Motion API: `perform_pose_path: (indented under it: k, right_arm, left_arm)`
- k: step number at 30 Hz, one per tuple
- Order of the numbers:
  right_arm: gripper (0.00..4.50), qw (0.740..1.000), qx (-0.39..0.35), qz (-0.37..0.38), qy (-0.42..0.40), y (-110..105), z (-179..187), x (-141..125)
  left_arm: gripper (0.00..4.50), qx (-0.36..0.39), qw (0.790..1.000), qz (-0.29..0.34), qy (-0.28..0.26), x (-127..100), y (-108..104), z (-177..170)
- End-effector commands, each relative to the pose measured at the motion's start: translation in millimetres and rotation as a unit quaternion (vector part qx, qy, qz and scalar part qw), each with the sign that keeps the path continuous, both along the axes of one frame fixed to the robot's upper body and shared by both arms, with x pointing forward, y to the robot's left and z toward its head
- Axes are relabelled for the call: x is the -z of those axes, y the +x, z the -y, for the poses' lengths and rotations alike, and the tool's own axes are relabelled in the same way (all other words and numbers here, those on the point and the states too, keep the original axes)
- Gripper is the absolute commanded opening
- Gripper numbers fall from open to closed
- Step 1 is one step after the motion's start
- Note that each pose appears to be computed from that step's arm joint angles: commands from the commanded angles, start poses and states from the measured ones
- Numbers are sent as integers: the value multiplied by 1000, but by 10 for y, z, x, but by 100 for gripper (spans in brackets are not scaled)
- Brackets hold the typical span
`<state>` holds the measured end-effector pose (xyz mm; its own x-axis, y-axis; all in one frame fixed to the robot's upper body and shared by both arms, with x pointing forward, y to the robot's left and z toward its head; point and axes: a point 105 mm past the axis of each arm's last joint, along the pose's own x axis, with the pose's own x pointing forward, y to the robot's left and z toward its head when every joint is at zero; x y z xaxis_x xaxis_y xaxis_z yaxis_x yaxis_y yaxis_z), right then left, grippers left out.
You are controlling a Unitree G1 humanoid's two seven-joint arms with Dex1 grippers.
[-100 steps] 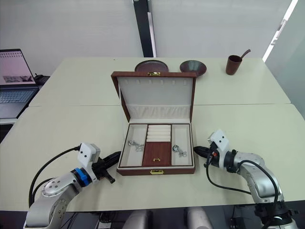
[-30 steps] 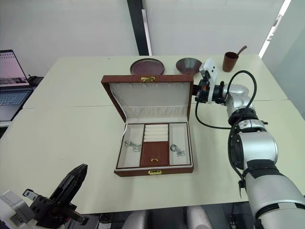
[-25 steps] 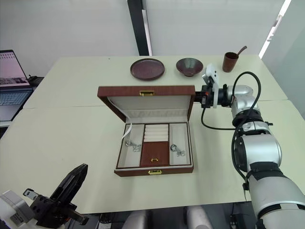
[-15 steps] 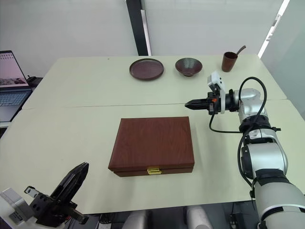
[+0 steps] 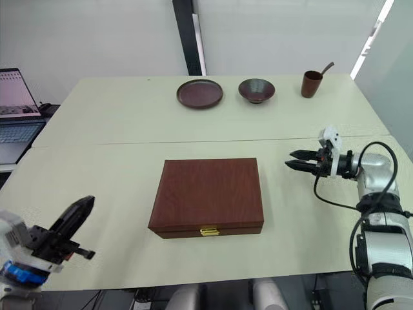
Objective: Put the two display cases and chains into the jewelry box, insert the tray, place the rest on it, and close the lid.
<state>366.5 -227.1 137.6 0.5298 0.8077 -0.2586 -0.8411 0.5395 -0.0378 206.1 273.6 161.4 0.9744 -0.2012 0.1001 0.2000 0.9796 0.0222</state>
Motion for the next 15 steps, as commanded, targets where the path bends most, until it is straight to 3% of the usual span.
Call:
perform_pose_path:
  k: [1,4,9,15]
  right_arm:
    - [349,997,39,68,5,-57,128,-137]
    - [446,996,62,69,12,-166,192,-69]
    - [450,994,86,61,11,-359,284,88]
    - [450,994,106,40,7,-538,430,249]
  left_arm:
    - [18,-31,1000,1,5,7,149,-198]
    - [84,-10,1000,-19,20,149,263,-211]
    - [242,5,997,-60,43,416,484,-435]
    - [431,51,994,-66,65,396,655,-474]
